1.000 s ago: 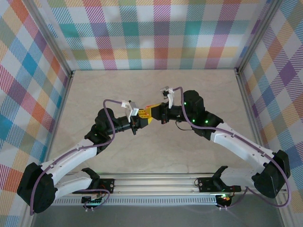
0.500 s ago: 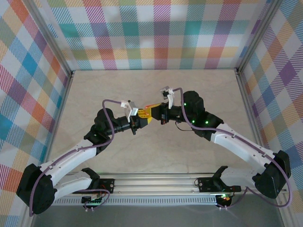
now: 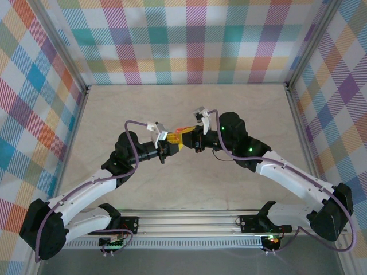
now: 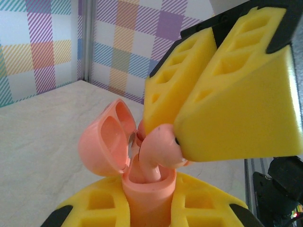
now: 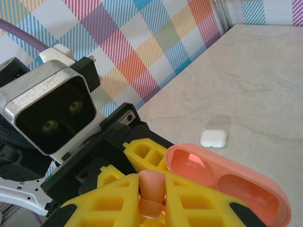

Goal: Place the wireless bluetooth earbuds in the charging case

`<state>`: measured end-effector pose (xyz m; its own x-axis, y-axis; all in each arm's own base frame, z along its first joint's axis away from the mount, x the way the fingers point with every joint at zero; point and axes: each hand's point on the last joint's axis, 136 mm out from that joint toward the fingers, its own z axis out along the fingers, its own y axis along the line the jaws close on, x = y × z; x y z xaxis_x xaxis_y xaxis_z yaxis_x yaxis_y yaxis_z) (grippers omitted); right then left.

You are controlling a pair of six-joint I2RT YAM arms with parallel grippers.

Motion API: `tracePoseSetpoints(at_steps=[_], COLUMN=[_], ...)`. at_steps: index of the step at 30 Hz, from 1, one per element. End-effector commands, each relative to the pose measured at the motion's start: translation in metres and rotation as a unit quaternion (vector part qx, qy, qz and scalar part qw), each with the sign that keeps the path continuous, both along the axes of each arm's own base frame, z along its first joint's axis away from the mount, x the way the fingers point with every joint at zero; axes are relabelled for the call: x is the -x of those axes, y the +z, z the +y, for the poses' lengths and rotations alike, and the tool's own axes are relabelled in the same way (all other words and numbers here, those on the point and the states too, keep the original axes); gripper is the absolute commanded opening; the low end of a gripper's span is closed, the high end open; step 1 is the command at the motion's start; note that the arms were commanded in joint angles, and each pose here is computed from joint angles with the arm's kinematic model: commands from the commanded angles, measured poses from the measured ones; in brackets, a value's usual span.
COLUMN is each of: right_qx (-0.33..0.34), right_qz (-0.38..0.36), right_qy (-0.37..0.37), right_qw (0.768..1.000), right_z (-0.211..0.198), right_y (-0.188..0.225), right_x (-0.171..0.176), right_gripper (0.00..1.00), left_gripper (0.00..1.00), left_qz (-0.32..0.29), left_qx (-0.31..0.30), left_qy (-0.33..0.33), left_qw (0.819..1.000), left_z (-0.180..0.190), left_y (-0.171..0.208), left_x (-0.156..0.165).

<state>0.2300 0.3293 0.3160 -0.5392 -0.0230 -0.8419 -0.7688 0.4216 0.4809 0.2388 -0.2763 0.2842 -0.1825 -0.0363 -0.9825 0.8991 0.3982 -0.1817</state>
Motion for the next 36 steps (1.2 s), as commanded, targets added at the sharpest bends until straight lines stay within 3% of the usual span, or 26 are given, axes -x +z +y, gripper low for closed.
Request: tracePoseSetpoints(at_steps=[1,17,27,36], right_qx=[0.047,0.074,0.118,0.163], right_qz=[0.008,-0.013,-0.029,-0.060], right_qy=[-0.030,-0.011,0.019,0.026], right_qw=[0.998,0.997,0.992,0.984], right_z=[-0.011,-0.004,0.002,-0.004], right_y=[-0.020,-0.015,-0.020,-0.021], right_x=[-0.007,-0.007,-0.007,-0.009], right_gripper=[0.21,0.24,0.14,0.15], left_gripper=[0.00,0.00,0.00,0.00], left_qz=[-0.067,-0.060,-0.057,-0.058], left_qx=[0.048,0.049,0.049,0.045], left_qy=[-0.006,-0.012,-0.020,-0.028], left_qw=[0.997,0.997,0.997,0.997], left_z=[0.004,0.003,0.001,0.001], left_y=[0.047,0.047,0.046,0.045], left_x=[0.012,0.014,0.017,0.021])
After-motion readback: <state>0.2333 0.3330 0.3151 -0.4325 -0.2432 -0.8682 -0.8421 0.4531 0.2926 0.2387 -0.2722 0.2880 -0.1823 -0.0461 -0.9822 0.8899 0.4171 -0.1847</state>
